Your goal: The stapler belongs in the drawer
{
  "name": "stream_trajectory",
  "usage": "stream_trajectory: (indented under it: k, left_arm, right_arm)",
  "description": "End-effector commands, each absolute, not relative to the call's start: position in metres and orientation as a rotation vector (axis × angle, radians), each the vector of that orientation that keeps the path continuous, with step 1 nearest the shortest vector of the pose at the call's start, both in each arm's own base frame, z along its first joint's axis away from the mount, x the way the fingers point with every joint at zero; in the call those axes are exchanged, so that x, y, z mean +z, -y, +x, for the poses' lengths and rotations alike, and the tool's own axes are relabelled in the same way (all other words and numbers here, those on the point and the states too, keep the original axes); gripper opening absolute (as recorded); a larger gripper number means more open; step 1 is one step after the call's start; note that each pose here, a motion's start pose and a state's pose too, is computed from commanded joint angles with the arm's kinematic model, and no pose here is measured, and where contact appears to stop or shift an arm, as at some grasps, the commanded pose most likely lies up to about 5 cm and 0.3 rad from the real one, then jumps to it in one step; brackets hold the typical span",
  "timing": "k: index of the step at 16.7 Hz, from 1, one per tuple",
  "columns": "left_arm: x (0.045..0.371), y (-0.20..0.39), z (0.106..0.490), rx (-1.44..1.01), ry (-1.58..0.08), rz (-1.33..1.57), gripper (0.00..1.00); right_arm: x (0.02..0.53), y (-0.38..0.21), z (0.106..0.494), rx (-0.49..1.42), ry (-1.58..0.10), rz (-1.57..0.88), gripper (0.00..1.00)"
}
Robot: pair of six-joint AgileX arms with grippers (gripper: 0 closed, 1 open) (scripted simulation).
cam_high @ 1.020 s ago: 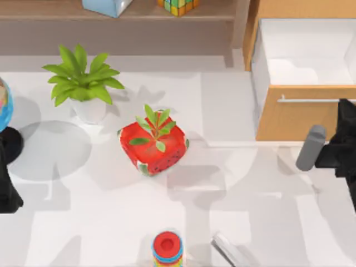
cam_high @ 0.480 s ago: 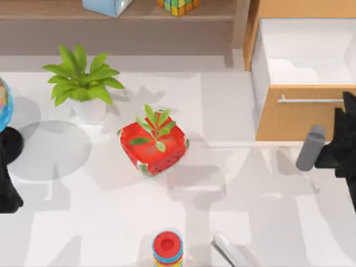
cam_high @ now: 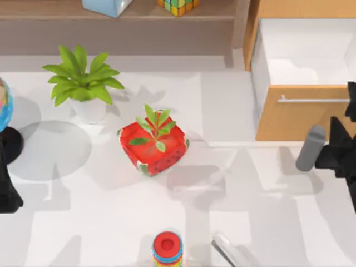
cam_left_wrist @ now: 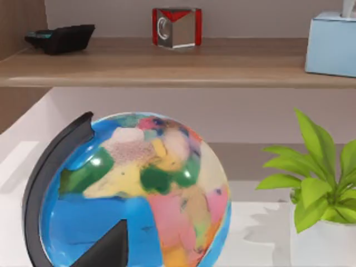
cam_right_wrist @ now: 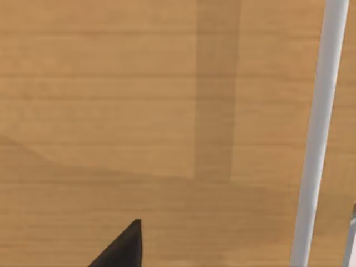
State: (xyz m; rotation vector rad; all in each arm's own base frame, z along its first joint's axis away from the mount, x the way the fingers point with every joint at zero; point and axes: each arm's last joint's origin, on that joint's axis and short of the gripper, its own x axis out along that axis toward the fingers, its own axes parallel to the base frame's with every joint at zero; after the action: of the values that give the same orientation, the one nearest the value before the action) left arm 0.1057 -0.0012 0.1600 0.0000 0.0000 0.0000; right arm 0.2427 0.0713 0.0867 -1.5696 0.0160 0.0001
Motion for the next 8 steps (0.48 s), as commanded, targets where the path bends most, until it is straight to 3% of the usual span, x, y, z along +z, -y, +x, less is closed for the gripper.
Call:
stream_trajectory:
  k: [8]
  left_arm:
    - [0.16,0.0012,0.1057,0.0,0.0,0.0,1.0]
  right_arm:
    - [0.0867,-0.0715,0.2337,-0.002,-0.015,-1.57,1.0]
